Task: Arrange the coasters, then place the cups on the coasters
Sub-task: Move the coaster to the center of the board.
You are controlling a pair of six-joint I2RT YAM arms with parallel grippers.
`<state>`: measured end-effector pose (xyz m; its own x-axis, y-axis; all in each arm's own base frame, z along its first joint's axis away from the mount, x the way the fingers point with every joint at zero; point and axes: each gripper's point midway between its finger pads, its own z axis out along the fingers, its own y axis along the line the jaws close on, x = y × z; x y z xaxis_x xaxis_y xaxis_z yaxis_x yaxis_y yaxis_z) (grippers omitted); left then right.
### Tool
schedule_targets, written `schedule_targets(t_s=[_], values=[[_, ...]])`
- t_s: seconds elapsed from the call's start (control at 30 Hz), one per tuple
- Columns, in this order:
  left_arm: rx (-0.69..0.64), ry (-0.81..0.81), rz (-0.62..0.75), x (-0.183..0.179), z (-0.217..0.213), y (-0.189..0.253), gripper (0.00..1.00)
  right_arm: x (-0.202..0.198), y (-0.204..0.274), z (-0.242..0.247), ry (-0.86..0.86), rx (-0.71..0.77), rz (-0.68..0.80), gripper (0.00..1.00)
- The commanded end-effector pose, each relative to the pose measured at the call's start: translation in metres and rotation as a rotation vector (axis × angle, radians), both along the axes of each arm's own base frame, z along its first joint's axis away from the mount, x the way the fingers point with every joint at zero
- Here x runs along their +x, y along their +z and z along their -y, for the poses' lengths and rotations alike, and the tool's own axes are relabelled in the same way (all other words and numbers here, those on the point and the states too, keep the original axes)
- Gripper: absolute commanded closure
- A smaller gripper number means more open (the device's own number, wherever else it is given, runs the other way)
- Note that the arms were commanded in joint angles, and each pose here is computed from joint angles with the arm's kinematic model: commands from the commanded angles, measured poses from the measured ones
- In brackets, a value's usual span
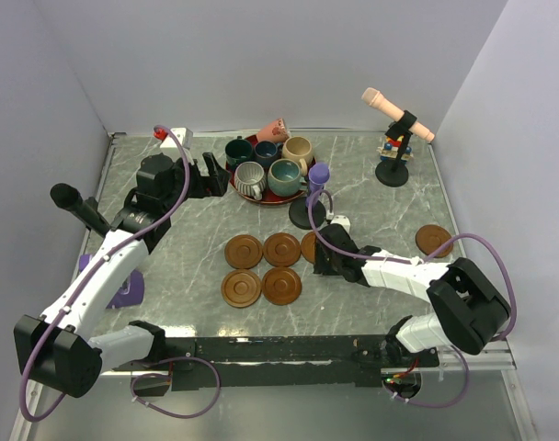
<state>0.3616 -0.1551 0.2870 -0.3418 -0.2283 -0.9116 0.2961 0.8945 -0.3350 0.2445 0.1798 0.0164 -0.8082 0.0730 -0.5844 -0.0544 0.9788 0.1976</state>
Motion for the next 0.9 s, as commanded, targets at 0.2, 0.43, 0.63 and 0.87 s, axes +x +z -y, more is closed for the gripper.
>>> schedule_targets(t_s=[0.2, 0.43, 0.63, 0.87], values=[[-0.008, -0.009, 0.035, 0.003, 0.003, 0.011, 0.03, -0.012, 0.012, 0.009, -0.007, -0.016, -0.008, 0.47], [-0.009, -0.008, 0.034, 0.003, 0.004, 0.010, 0.03, -0.015, 0.064, 0.035, -0.070, -0.039, 0.086, 0.38], [-0.014, 0.004, 0.047, 0.000, 0.001, 0.015, 0.03, 0.010, 0.104, 0.084, -0.196, -0.022, 0.170, 0.36], [-0.025, 0.013, 0.063, -0.002, -0.002, 0.022, 0.03, 0.058, 0.123, 0.176, -0.444, -0.040, 0.237, 0.33]])
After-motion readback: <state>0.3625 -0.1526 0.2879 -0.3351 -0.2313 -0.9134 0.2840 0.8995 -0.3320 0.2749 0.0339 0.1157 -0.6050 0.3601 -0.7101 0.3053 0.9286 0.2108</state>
